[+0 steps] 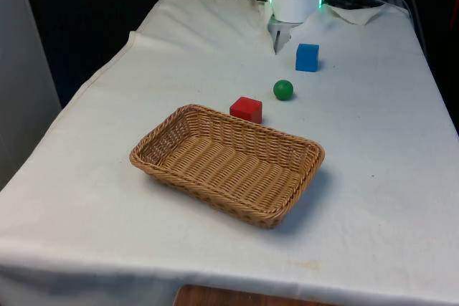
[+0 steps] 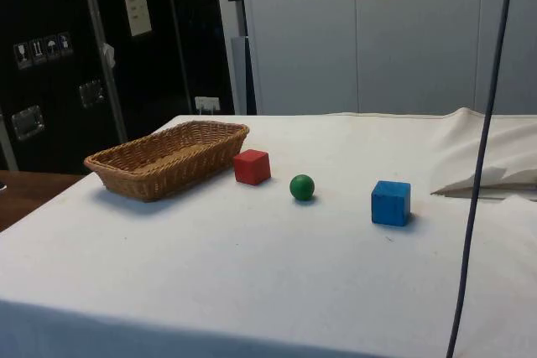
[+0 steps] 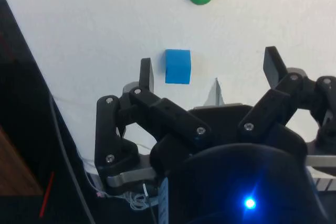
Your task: Place all non-red objects into the basket.
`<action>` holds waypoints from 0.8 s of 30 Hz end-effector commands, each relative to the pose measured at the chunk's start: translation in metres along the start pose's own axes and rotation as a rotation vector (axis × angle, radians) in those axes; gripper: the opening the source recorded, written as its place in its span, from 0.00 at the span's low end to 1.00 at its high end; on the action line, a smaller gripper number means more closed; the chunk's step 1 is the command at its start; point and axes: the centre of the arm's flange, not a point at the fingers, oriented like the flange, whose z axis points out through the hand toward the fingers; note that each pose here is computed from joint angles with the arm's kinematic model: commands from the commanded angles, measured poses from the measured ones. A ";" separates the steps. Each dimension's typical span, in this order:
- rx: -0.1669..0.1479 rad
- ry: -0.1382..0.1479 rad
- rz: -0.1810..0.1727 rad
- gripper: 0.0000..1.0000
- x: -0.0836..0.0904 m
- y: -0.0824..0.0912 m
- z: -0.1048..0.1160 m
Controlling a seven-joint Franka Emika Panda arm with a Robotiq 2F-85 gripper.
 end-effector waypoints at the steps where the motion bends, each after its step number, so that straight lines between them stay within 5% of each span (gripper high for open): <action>1: 0.000 0.000 -0.003 1.00 -0.002 -0.001 0.000; 24: -0.055 0.011 0.001 1.00 -0.060 0.002 -0.013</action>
